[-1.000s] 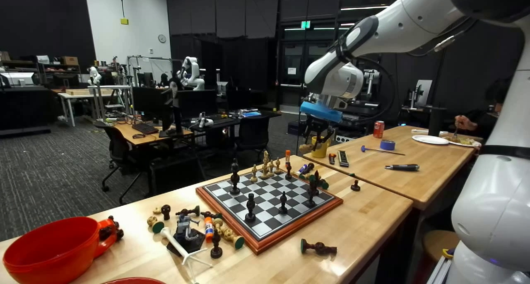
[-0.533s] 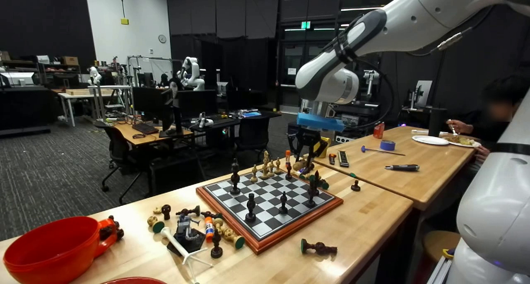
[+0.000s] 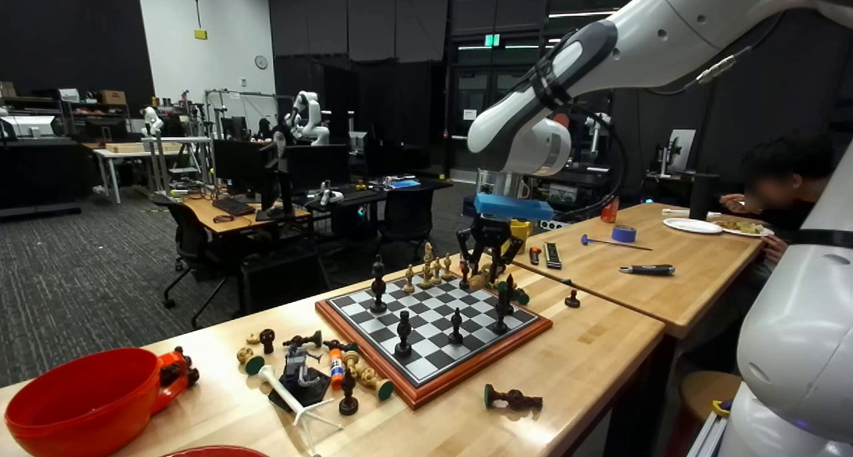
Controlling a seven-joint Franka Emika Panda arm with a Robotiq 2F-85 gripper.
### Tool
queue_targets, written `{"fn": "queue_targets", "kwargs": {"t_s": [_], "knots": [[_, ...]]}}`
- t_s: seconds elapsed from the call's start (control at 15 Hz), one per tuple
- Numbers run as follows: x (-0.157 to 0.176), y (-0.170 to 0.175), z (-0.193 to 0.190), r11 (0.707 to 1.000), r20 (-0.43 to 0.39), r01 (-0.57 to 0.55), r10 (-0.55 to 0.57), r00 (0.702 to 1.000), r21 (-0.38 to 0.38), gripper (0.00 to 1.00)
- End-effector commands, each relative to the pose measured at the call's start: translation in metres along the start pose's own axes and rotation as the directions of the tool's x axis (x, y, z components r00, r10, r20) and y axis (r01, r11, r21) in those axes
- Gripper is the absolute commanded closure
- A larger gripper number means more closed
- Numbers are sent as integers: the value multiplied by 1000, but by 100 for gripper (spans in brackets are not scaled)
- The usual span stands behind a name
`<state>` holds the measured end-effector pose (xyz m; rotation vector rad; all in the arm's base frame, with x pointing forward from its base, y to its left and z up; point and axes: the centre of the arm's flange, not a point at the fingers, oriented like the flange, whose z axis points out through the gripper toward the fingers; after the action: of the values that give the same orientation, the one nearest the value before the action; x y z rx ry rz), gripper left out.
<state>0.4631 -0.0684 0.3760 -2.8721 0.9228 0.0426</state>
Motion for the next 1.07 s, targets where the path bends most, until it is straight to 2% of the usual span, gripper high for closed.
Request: {"fn": "queue_targets", "kwargs": {"t_s": [0.0,0.53,0.6,0.67,0.8,1.0], "knots": [[3,-12,11,1000,13,27,-27,1000,-2,89],[27,-26,44,999,33,21,-20,999,-33,89],[31,-26,47,999,37,17,-15,999,-36,61],[34,-25,49,999,39,12,-11,999,-36,38],[39,-25,50,999,46,6,-5,999,-34,36],[46,-22,47,1000,46,-4,5,999,-26,20]]}}
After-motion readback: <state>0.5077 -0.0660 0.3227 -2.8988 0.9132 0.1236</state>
